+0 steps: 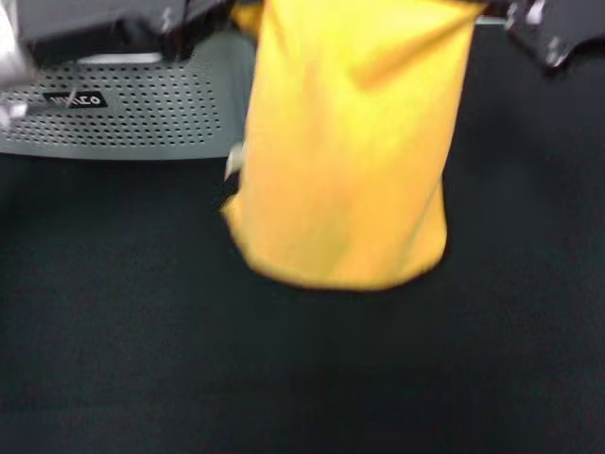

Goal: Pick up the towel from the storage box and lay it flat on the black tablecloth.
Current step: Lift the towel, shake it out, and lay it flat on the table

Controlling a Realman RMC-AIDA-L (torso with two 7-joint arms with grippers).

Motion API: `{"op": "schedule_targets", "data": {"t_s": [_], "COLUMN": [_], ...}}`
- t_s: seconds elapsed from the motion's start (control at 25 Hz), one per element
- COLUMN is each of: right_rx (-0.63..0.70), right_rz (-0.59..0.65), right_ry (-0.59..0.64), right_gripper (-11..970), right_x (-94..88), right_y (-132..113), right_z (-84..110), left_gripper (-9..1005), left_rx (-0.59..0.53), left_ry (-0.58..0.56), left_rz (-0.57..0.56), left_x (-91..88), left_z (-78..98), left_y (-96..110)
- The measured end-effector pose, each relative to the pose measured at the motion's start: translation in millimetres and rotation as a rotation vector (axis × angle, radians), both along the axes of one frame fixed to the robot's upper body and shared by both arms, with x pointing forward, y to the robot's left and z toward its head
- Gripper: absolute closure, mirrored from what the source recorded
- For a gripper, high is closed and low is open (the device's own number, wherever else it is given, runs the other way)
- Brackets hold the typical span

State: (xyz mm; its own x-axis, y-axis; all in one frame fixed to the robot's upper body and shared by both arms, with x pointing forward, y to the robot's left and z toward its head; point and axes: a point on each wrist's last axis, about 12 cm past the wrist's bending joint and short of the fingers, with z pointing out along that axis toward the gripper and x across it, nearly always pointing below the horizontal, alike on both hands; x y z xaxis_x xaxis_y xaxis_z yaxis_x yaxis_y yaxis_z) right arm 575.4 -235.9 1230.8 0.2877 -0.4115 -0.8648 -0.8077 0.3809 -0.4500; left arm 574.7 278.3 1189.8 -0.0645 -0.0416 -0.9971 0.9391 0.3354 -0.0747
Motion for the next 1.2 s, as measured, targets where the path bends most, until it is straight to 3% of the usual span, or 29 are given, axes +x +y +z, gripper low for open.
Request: {"op": "schedule_targets", "data": {"t_s": [0.24, 0.36, 0.44, 0.52, 0.76, 0.88, 0.96, 1.08, 1.16, 1.2], "right_rx": [0.043, 0.035, 0.030, 0.041, 0.150, 0.153, 0.126, 0.093, 0.095, 0.098], "right_rz": [-0.023, 0.013, 0.056, 0.111, 0.290, 0.296, 0.318, 0.368, 0.365, 0.359], "right_ry": [-0.087, -0.036, 0.005, 0.037, 0.042, 0.079, 0.173, 0.337, 0.459, 0.510], "right_gripper": [954, 955, 955, 955, 954, 954, 954, 955, 955, 955], "right_x": [-6.0, -23.3, -39.7, -57.4, -131.1, -126.5, -105.1, -63.0, -36.6, -26.0], "right_y": [-8.2, -9.6, -8.2, -6.5, -17.1, -12.8, 3.6, 34.1, 45.5, 48.9], "right_z": [32.9, 24.2, 14.9, 13.0, 62.0, 55.4, 30.4, -17.1, -50.8, -64.3], "left_gripper": [973, 973, 973, 973, 973, 973, 973, 973, 973, 973], "left_rx": [0.026, 0.028, 0.025, 0.014, -0.028, -0.015, -0.008, 0.052, 0.195, 0.232], "left_ry": [-0.089, -0.076, -0.050, -0.003, 0.038, 0.091, 0.154, 0.286, 0.445, 0.480], "left_rz": [-0.053, -0.081, -0.113, -0.177, -0.295, -0.329, -0.317, -0.205, -0.096, -0.076], "left_x": [22.2, 17.5, 5.1, -18.5, -72.3, -86.3, -85.5, -69.2, -53.0, -48.9], "left_z": [32.7, 32.7, 25.2, 14.5, 10.9, 4.3, -4.5, -26.2, -56.1, -62.8], "left_y": [-19.6, -16.4, -7.1, 9.7, 49.3, 55.1, 53.6, 55.1, 56.0, 55.1]}}
